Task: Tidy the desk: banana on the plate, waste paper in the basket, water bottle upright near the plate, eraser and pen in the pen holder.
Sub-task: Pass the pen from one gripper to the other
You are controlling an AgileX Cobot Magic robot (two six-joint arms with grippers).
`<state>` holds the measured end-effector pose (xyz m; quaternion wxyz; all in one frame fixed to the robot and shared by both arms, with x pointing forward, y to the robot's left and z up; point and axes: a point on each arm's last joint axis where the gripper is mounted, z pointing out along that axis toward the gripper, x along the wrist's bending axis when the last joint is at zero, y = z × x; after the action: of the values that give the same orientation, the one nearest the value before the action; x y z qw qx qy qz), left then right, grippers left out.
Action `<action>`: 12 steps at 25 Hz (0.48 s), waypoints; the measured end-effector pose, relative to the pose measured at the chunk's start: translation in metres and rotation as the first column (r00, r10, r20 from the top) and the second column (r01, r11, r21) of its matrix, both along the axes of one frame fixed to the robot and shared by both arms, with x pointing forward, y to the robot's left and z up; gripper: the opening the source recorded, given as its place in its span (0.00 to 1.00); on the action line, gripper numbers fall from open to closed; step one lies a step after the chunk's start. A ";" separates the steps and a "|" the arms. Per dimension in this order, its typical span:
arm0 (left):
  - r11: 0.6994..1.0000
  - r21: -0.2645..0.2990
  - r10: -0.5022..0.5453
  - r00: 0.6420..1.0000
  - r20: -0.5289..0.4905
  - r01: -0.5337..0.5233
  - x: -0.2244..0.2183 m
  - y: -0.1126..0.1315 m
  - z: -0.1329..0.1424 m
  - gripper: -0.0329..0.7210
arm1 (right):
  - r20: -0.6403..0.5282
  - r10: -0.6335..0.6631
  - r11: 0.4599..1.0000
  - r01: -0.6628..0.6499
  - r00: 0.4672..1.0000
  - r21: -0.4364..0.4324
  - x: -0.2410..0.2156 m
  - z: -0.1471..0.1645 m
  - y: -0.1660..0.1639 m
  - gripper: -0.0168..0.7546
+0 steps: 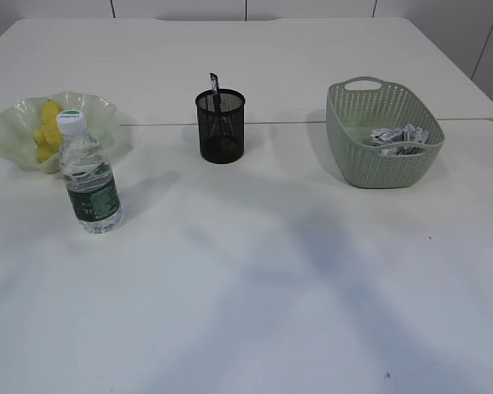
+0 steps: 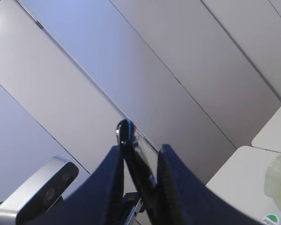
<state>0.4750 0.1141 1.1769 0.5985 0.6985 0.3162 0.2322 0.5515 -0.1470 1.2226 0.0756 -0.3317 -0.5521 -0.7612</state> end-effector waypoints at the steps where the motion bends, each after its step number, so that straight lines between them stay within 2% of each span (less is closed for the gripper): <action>1: 1.000 -0.002 -0.002 1.000 -0.001 0.002 0.000 -0.001 0.000 0.07 | 0.006 -0.001 1.000 0.001 1.000 -0.004 0.000 0.000 0.000 0.22; 5: 1.000 -0.007 -0.002 1.000 -0.003 0.002 -0.001 -0.001 0.000 0.07 | 0.026 -0.018 0.999 0.019 0.999 -0.027 0.001 -0.001 0.000 0.16; 12: 1.000 -0.007 -0.003 1.000 -0.003 0.003 -0.001 -0.001 0.000 0.07 | 0.039 -0.025 0.999 0.027 0.999 -0.035 0.002 -0.001 -0.001 0.16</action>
<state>0.4741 0.1129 1.1771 0.6009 0.6972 0.3170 0.2289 0.5531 -0.1480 1.2212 0.0493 -0.3256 -0.5624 -0.7585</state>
